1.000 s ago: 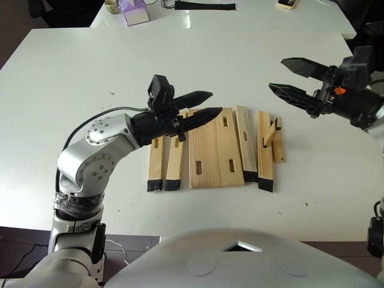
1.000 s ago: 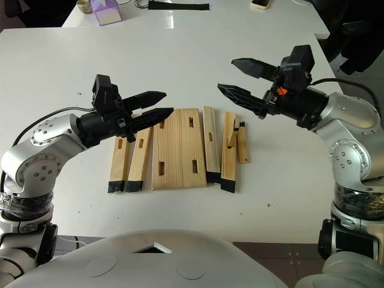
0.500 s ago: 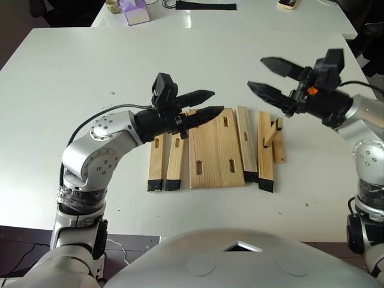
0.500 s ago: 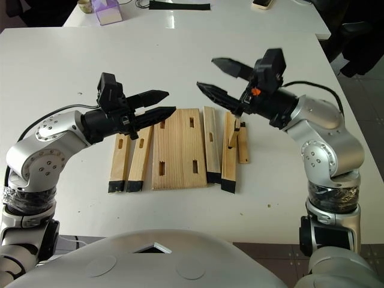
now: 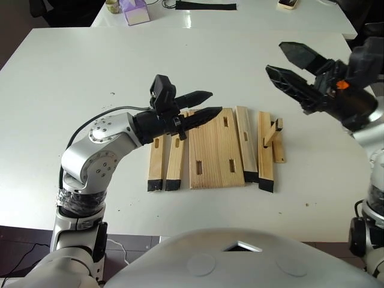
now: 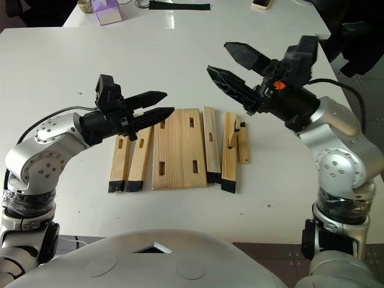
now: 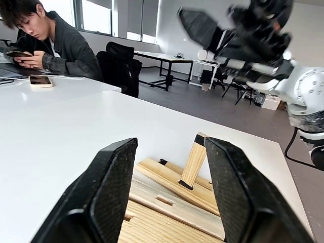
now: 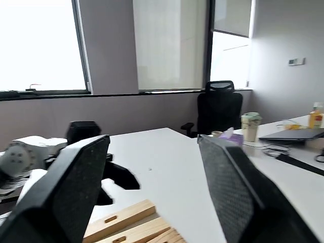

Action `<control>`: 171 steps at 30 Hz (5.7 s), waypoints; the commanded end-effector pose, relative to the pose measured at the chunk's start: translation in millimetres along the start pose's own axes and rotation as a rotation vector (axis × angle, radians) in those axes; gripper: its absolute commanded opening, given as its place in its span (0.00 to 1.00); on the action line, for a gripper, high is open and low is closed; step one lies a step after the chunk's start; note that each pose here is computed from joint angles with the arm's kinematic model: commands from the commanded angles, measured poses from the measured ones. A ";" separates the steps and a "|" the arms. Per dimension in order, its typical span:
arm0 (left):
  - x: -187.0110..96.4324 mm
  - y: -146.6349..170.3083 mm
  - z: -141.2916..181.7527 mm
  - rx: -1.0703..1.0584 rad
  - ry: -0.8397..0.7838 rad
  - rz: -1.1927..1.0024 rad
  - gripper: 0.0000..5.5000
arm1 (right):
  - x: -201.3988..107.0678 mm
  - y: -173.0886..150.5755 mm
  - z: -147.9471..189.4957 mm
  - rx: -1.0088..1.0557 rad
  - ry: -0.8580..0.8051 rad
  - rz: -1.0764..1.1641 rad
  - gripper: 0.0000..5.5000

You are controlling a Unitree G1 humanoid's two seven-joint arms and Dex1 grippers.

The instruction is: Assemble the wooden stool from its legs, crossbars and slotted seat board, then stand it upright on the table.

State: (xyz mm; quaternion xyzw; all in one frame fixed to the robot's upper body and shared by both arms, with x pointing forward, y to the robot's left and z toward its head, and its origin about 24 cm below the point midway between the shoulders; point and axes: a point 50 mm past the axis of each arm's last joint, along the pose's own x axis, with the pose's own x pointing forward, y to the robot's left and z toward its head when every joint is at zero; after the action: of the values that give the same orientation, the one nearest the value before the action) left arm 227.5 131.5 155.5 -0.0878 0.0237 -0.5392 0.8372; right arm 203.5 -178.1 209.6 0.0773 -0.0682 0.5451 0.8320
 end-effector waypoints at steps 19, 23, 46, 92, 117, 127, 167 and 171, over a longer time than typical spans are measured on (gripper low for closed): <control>-4.9 -0.9 -8.2 0.026 0.015 0.052 0.45 | -107.2 23.7 -147.1 -0.120 0.894 -0.001 0.58; -6.4 -1.3 -9.5 0.028 0.011 0.067 0.45 | -115.5 15.3 -141.9 -0.168 0.926 -0.011 0.58; -13.7 -5.5 -15.3 0.037 -0.013 0.181 0.45 | -92.4 20.8 -124.1 -0.071 0.679 -0.613 0.73; -12.1 -4.1 -19.6 0.017 -0.010 0.251 0.45 | -94.3 47.6 -164.3 0.096 0.659 -0.817 0.38; -19.1 19.4 -8.1 -0.074 -0.102 0.387 0.45 | -105.8 31.0 -147.8 0.091 0.646 -0.702 0.38; -17.7 16.8 -12.6 -0.068 -0.073 0.379 0.45 | -126.1 56.8 -169.9 0.161 0.877 -0.545 0.37; -9.1 17.1 -14.8 -0.066 -0.028 0.336 0.45 | -96.9 37.5 -174.3 0.092 0.847 -0.535 0.51; -10.2 18.2 -14.7 -0.066 -0.025 0.333 0.45 | -97.4 39.6 -177.7 0.101 0.842 -0.558 0.41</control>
State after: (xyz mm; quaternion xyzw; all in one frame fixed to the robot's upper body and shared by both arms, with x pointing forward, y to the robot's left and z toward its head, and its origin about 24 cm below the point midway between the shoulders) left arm 235.9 144.0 137.0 -0.1256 0.0387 -0.3895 0.9116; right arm 141.6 -209.5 31.7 -0.0901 0.2826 0.3084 0.9038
